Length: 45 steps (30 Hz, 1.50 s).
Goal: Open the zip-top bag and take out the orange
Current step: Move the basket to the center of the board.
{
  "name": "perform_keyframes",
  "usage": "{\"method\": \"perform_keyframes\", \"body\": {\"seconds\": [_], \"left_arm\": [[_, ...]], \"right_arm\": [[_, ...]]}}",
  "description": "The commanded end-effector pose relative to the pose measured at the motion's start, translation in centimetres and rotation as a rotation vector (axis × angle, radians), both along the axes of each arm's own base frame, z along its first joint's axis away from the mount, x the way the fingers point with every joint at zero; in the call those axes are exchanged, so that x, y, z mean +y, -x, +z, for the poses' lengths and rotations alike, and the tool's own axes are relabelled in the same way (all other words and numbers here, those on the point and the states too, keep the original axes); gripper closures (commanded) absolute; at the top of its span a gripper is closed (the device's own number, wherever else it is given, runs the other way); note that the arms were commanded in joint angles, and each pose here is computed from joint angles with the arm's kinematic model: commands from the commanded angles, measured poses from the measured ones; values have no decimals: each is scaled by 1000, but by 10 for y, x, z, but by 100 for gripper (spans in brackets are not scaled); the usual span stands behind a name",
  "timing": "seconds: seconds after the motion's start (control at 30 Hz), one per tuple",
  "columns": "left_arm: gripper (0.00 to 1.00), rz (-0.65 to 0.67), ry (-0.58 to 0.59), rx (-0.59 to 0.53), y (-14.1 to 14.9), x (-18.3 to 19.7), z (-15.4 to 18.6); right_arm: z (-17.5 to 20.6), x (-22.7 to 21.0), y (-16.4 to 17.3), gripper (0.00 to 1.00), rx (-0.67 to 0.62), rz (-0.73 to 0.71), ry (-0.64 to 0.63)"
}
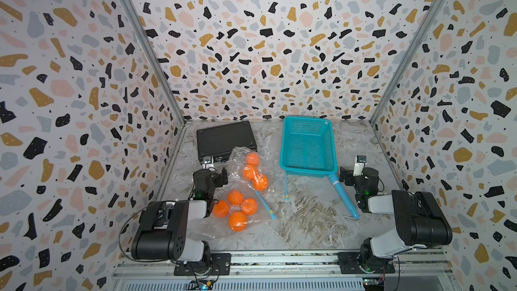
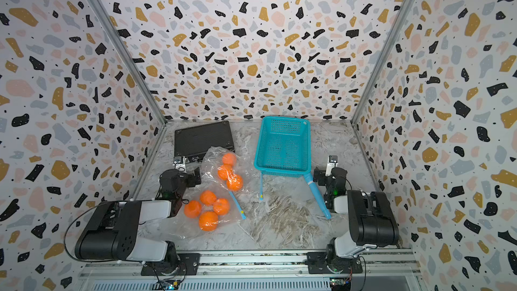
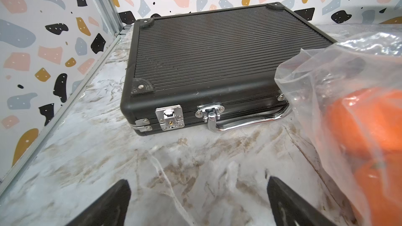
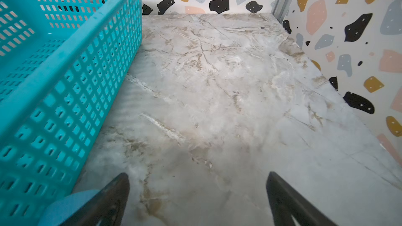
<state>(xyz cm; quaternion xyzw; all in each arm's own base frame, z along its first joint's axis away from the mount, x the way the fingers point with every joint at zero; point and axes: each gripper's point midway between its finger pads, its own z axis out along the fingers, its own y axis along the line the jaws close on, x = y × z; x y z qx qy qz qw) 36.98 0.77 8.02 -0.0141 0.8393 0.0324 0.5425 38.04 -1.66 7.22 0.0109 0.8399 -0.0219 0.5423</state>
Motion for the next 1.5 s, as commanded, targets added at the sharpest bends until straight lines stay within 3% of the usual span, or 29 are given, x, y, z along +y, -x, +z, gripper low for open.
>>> {"method": "perform_keyframes", "body": {"seconds": [0.0,0.97,1.1,1.23,1.3,1.4,1.47], "left_arm": [[1,-6,-8,-66,-8,-1,19],[1,-7,-10,-73,-7,-1,20],[1,64,-11,-88,-1,10,44],[1,59,1,-135,12,9,99],[1,76,52,-219,23,9,134],[1,166,338,-338,42,12,180],[1,90,565,-315,45,-11,195]], "right_arm": [[10,1,-5,0,-29,4,6],[13,-2,-4,0,-44,-17,6],[45,-13,7,0,-78,-84,13],[96,-5,15,0,-130,-69,-62],[118,-2,19,0,-139,-69,-121],[131,-3,24,0,-74,-156,-289],[142,24,19,0,-61,-5,-344]]}}
